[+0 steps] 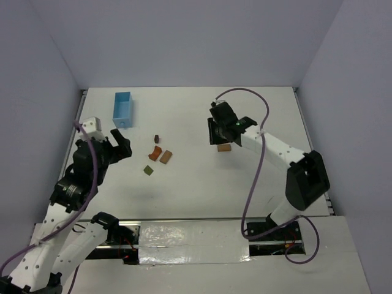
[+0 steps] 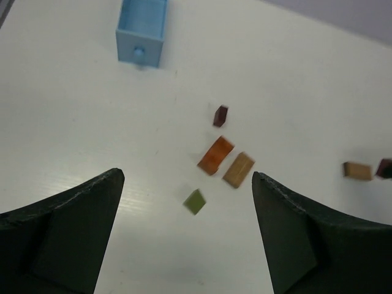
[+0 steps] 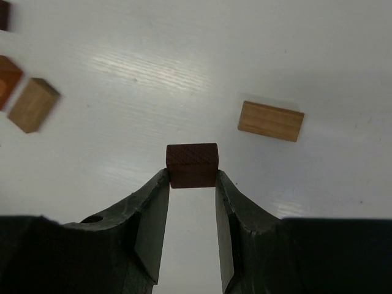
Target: Build the wood block tower
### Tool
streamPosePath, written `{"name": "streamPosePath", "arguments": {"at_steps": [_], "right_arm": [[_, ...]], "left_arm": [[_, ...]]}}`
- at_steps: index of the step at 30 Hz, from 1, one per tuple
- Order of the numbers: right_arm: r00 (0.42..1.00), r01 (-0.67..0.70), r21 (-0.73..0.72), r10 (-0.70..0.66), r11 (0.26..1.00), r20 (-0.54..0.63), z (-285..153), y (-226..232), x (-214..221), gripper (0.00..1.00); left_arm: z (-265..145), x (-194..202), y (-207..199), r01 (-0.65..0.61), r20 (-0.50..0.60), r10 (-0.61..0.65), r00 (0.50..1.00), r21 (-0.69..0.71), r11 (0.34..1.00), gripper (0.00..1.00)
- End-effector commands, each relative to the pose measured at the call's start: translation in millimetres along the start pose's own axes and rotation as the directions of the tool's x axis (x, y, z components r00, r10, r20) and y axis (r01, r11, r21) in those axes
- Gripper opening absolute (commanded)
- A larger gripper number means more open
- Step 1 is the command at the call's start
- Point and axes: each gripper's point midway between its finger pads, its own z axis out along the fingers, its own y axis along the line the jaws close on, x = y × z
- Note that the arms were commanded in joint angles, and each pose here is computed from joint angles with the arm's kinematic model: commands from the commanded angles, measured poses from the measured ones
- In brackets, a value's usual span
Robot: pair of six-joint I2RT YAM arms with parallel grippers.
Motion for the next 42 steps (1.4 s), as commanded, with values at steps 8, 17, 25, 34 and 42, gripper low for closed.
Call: {"name": "streamPosePath", "arguments": {"at_steps": [8, 17, 25, 34, 42], "right_arm": [[0.958, 0.012, 0.184, 0.041, 0.983, -0.284, 45, -43, 28, 0.00], [0.946, 0.022, 0.184, 0.039, 0.983, -0.321, 70, -51, 31, 0.00], [0.944, 0.024, 0.201, 0.044, 0.979, -0.328, 79, -57, 30, 0.03], [0.937, 0.028, 0.209, 0.047, 0.977, -0.346, 81, -61, 29, 0.07], [0.931, 0.031, 0.212, 0.049, 0.977, -0.361, 83, -64, 37, 0.17]], "left_arm": [[17, 50, -6, -0.182, -0.148, 0.196, 0.969, 0.106, 0.978, 0.97], [19, 57, -9, -0.186, -0.172, 0.207, 0.963, 0.128, 0.974, 0.97], [20, 62, -12, -0.190, -0.194, 0.217, 0.957, 0.149, 0.970, 0.96], [21, 65, -12, -0.193, -0.205, 0.222, 0.953, 0.151, 0.970, 0.96], [22, 68, -14, -0.196, -0.218, 0.229, 0.949, 0.164, 0.967, 0.95]]}}
